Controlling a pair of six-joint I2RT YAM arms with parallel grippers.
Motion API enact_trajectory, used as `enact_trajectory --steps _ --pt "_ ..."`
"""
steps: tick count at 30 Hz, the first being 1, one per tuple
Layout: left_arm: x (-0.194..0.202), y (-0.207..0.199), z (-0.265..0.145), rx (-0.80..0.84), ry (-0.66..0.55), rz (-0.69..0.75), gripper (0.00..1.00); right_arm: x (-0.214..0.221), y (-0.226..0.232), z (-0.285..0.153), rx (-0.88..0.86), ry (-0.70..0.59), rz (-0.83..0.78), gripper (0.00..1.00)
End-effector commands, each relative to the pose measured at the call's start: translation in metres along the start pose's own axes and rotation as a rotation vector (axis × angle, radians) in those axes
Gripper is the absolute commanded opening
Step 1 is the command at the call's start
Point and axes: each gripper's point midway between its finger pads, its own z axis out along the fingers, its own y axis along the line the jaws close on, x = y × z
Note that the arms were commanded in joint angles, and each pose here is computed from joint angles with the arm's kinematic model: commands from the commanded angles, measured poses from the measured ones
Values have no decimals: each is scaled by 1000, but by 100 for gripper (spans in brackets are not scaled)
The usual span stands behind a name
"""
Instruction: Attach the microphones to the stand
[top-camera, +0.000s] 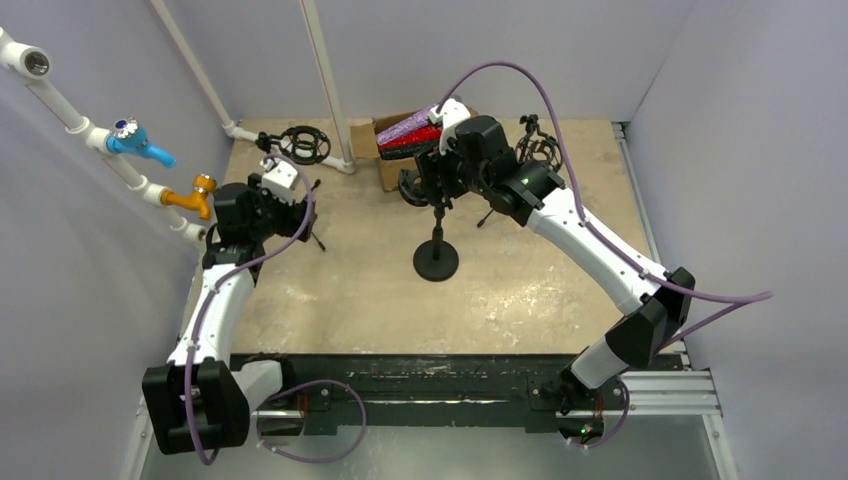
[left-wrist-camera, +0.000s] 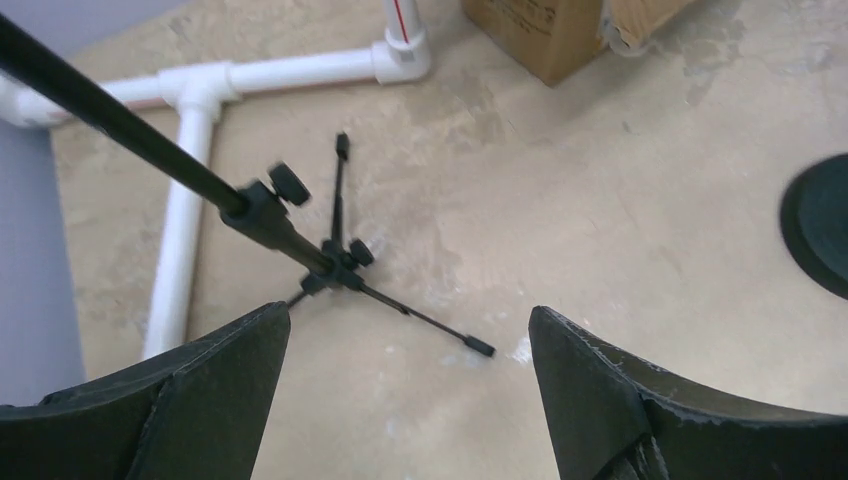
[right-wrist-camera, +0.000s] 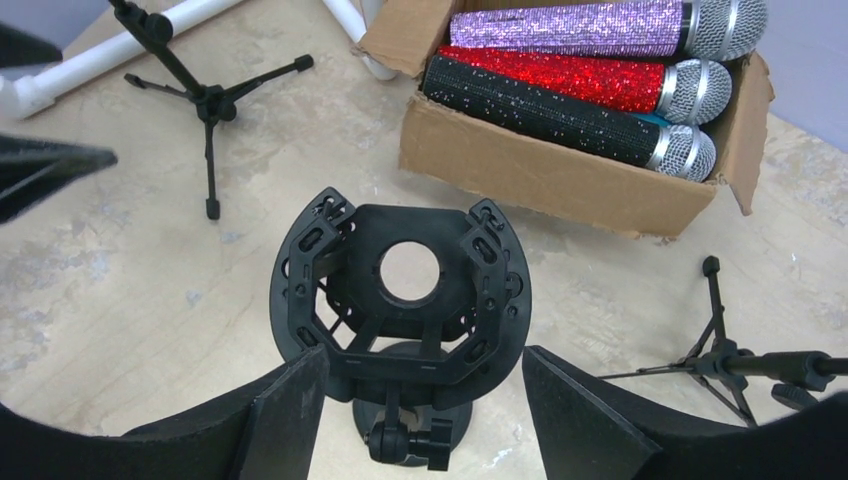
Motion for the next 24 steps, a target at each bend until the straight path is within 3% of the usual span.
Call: enact_trajectory --steps 1,7,13,18,24 --pt "22 -27 -23 73 91 -117 90 -20 -4 -4 17 -81 23 73" --pt "23 -71 -57 277 146 -136 91 -27 -23 1 30 -96 75 64" --pt "-10 -102 -73 462 93 -208 93 14 -16 37 -2 55 67 55" --pt "-30 -104 -73 476 65 -222 93 17 -6 42 -42 54 82 30" --pt "-53 -95 -76 430 39 -239 92 -13 34 47 -146 -14 115 10"
